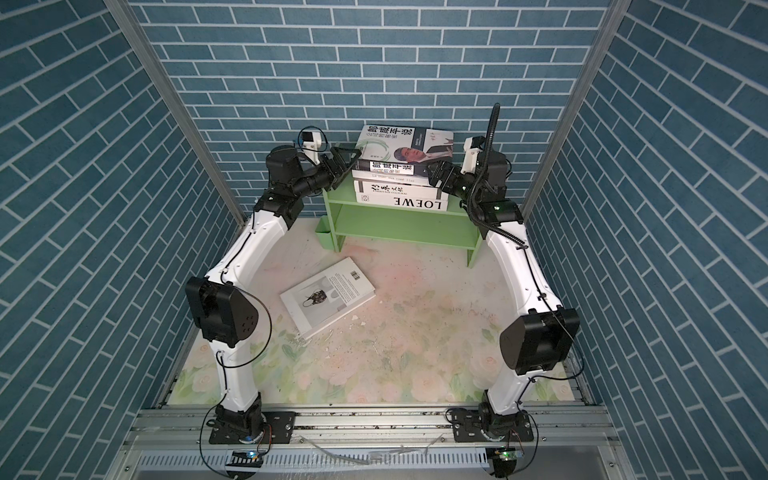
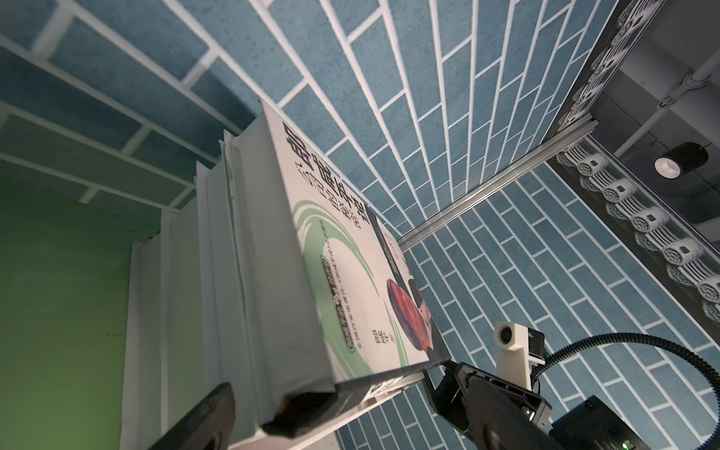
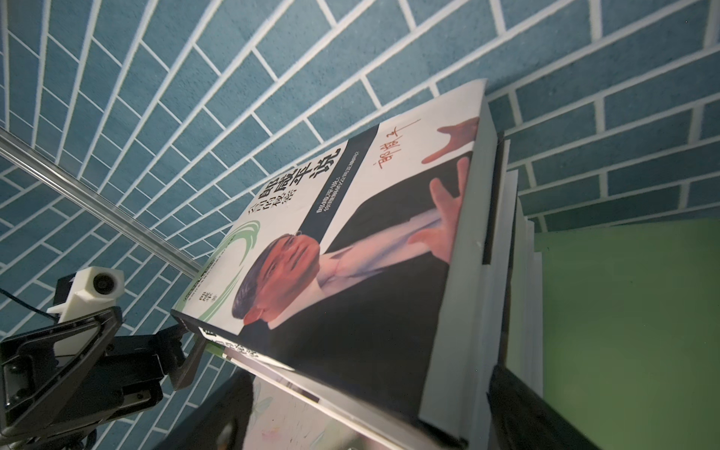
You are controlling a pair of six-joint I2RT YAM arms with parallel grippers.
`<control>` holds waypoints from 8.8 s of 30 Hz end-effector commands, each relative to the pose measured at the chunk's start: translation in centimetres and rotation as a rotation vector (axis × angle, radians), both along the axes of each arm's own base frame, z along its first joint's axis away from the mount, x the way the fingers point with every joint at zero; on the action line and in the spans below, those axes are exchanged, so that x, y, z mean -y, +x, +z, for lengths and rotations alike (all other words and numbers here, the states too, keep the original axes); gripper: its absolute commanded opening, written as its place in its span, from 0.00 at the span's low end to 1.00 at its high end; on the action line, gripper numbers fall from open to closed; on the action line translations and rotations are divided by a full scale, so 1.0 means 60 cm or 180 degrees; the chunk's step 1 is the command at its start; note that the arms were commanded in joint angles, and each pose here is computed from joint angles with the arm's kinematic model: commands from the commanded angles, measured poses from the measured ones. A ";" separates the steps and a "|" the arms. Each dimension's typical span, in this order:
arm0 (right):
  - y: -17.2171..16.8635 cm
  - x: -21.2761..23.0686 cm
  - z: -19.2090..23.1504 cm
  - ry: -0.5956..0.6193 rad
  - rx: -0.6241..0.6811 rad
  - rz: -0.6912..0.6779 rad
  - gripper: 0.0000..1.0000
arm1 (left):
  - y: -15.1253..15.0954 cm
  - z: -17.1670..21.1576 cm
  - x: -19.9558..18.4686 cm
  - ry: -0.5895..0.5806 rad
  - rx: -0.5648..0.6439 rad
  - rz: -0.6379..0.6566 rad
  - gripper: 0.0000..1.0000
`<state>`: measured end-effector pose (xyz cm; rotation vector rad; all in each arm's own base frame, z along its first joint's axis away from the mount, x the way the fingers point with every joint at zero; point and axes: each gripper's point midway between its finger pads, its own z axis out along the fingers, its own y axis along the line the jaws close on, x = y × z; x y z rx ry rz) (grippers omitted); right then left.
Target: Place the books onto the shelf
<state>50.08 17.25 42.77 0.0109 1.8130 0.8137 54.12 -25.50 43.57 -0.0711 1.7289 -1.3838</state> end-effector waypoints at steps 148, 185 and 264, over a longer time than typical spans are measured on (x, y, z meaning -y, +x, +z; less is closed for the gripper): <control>-0.253 -0.313 -0.589 0.0596 -0.2409 0.0248 0.95 | -0.211 -0.597 -0.380 0.0780 -0.2066 0.1322 1.00; -0.263 -0.169 -0.576 -0.0273 -0.2120 0.0170 0.79 | -0.350 -0.616 -0.087 0.1078 -0.2262 0.0435 0.95; -0.311 -0.233 -0.370 0.0347 -0.1939 0.0948 0.00 | -0.306 -0.517 -0.051 -0.0121 -0.1611 -0.0458 1.00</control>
